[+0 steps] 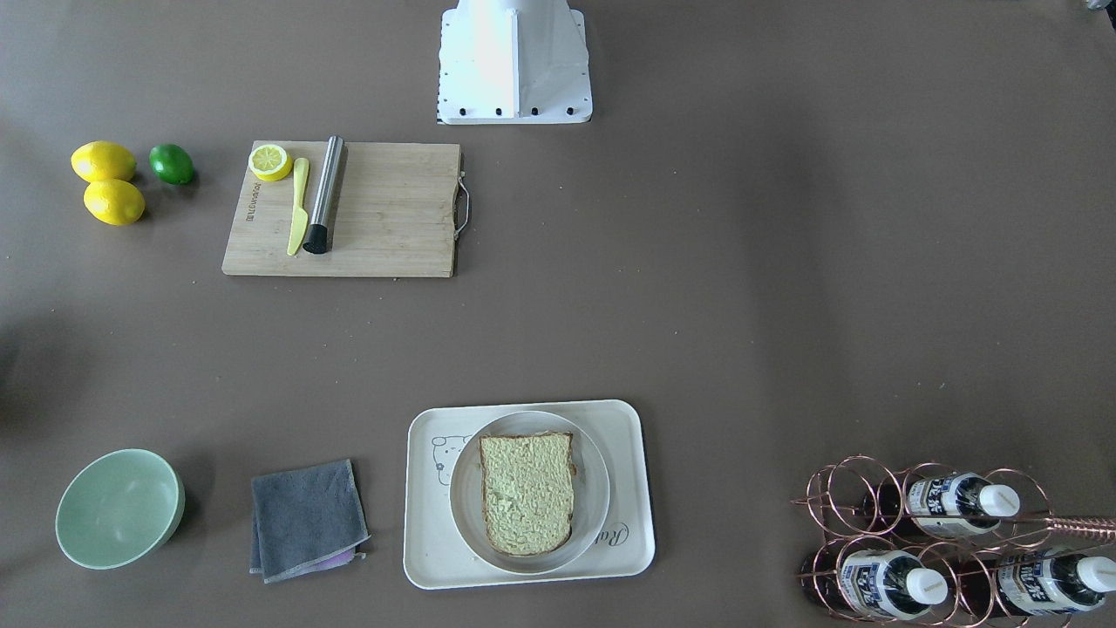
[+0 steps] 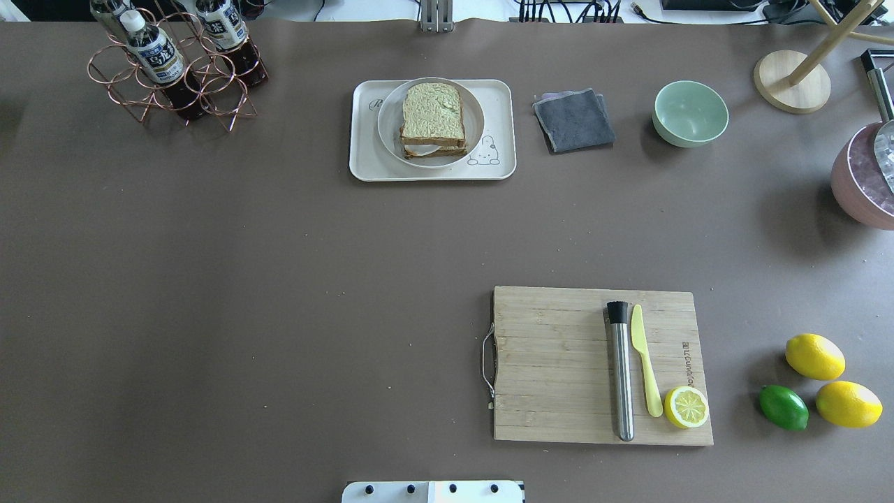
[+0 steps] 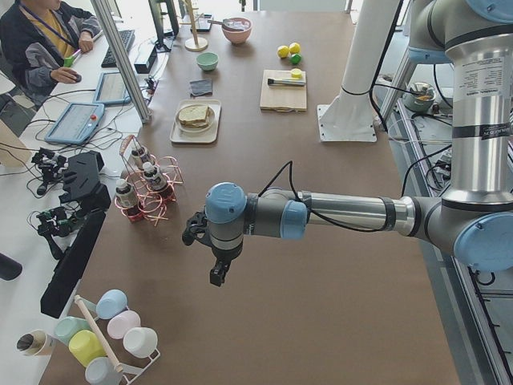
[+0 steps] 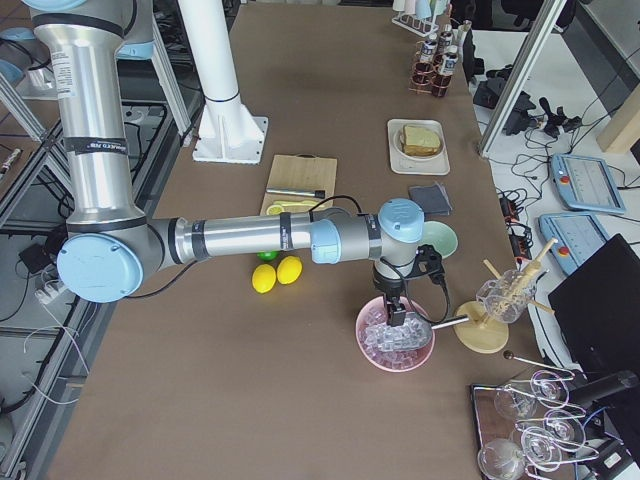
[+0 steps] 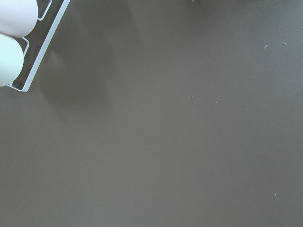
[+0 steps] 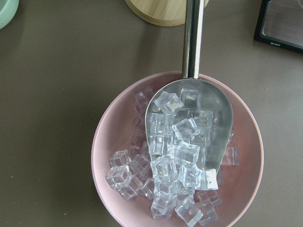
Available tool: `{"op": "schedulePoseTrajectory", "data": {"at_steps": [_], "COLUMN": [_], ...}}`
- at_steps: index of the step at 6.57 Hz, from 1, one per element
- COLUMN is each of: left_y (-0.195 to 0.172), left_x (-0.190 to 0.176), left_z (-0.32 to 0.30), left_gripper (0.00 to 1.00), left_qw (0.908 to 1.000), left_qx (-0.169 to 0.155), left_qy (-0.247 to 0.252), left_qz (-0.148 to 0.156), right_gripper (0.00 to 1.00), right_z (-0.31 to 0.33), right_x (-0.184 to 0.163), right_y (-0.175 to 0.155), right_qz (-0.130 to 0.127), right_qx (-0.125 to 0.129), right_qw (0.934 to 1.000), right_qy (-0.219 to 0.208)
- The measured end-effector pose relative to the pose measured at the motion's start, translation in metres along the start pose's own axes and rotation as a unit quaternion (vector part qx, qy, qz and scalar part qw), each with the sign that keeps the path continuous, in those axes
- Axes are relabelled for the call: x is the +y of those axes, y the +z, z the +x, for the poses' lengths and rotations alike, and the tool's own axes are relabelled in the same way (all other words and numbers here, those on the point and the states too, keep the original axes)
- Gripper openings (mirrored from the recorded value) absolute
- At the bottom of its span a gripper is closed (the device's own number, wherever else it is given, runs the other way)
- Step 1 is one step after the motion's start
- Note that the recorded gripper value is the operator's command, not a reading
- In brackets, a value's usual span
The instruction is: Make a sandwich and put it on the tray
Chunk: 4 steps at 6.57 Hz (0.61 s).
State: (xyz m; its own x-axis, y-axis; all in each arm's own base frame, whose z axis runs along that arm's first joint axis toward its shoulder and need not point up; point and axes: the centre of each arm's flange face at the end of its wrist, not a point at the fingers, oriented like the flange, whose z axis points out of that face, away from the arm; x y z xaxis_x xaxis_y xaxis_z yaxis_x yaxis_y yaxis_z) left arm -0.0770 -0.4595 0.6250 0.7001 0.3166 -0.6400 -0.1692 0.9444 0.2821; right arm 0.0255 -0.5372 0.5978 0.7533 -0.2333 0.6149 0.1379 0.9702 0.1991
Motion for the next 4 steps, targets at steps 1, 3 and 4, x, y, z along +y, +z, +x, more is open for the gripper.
{"op": "schedulePoseTrajectory", "data": {"at_steps": [1,3,4], "left_y": [0.0005,-0.0003,-0.0015], "left_x": [0.0003,0.0,-0.0007], "left_z": [-0.0005,0.0002,0.0011], "left_gripper": [0.97,0.97,0.97], "left_qw": [1.0,1.0,0.9999], "left_qx": [0.0,0.0,-0.001], "left_qy": [-0.001,-0.007,-0.011], "left_qz": [-0.001,0.0,0.001], "right_gripper": [1.0,1.0,1.0], "right_z": [-0.0005,-0.0021,-0.0034], "right_x": [0.0,-0.0009,-0.0008], "right_y": [-0.0005,-0.0016,-0.0019], "right_qz": [0.001,0.002,0.002], "right_qx": [0.0,-0.002,-0.008], "right_qw": [1.0,1.0,1.0], "right_qy": [-0.001,-0.002,-0.002]}}
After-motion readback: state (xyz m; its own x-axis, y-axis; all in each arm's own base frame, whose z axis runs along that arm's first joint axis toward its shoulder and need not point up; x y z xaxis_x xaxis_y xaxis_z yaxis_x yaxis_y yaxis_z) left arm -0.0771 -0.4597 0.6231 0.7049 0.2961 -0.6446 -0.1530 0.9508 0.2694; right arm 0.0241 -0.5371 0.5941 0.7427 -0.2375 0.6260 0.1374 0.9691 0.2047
